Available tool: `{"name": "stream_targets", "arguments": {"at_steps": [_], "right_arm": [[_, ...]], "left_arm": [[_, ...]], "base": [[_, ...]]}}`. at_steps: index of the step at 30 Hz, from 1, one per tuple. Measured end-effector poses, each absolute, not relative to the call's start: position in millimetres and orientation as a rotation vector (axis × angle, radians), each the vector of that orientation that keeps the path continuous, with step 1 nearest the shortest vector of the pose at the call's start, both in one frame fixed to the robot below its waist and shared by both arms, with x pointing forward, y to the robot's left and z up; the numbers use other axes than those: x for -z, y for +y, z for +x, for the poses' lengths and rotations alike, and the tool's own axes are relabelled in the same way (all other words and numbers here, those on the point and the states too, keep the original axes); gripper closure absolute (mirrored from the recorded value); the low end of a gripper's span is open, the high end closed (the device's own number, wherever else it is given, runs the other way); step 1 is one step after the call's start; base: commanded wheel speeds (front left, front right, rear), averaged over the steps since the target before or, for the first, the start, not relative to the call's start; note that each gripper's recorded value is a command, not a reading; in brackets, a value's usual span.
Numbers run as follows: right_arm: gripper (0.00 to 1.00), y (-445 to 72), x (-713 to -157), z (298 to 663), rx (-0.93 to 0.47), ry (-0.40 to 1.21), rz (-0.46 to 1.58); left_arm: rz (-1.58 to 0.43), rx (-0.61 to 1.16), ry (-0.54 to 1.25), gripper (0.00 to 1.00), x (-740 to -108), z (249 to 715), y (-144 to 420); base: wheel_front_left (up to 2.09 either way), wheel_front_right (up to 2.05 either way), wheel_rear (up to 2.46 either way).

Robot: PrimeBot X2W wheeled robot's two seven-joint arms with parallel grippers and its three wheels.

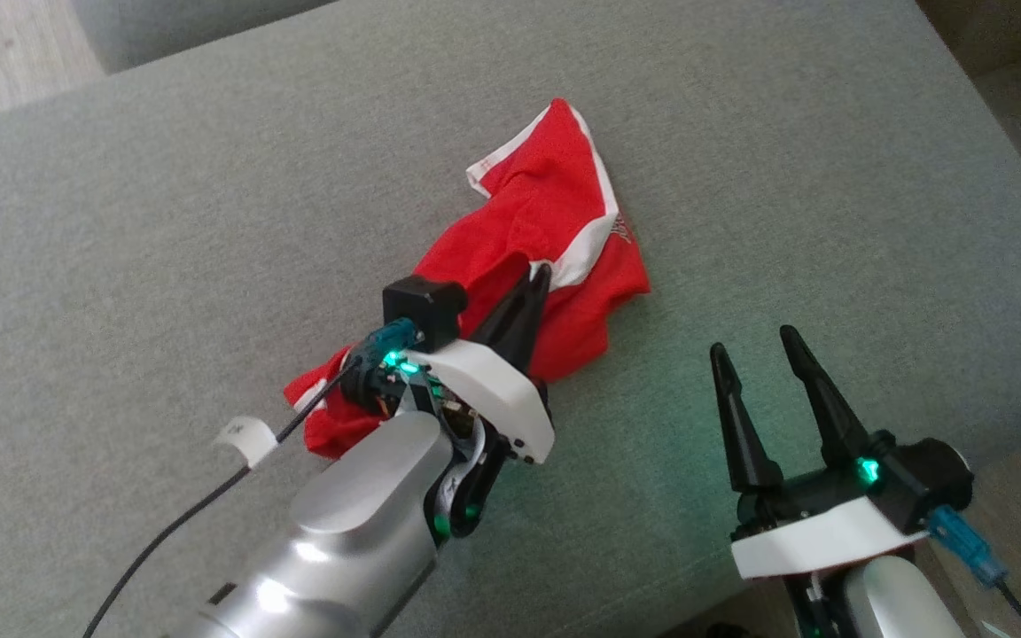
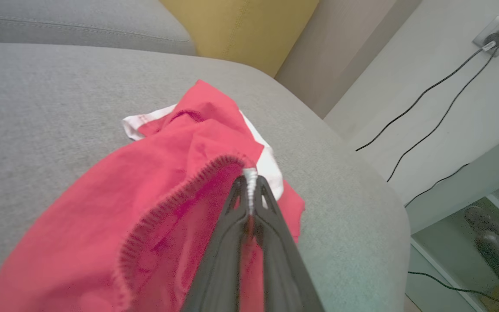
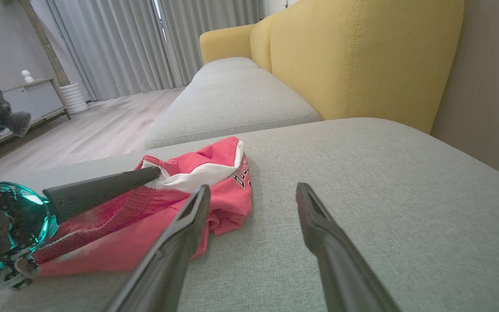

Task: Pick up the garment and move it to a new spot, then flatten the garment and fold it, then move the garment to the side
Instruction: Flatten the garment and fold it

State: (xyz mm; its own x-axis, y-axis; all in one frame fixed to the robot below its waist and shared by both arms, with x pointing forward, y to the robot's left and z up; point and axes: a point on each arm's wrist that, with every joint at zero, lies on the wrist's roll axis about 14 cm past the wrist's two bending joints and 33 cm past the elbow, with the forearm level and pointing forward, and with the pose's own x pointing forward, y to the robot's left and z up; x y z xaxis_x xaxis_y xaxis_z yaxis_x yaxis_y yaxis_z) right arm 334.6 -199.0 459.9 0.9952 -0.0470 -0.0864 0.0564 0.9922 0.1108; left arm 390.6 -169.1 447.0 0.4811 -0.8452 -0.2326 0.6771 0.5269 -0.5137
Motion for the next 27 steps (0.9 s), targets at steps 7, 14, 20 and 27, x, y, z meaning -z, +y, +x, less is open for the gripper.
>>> {"name": "stream_targets", "arguments": {"at_steps": [7, 14, 20, 27], "right_arm": [[0.00, -201, -471, 326, 0.064, 0.048, 0.133], [0.00, -205, -485, 312, 0.083, -0.003, 0.146], [0.00, -202, -485, 298, 0.088, -0.010, 0.162], [0.00, -191, -485, 307, 0.046, -0.012, 0.190]], "left_arm": [[-0.360, 1.059, 0.402, 1.00, -476, 381, -187], [-0.239, 1.274, 0.187, 1.00, -562, 371, -224], [-0.230, 1.387, -0.077, 1.00, -670, 357, -240], [-0.280, 1.323, 0.010, 1.00, -626, 363, -186]], "base": [[0.00, 0.00, 0.00], [0.00, 0.00, 0.00], [0.00, 0.00, 0.00], [0.00, 0.00, 0.00]]}}
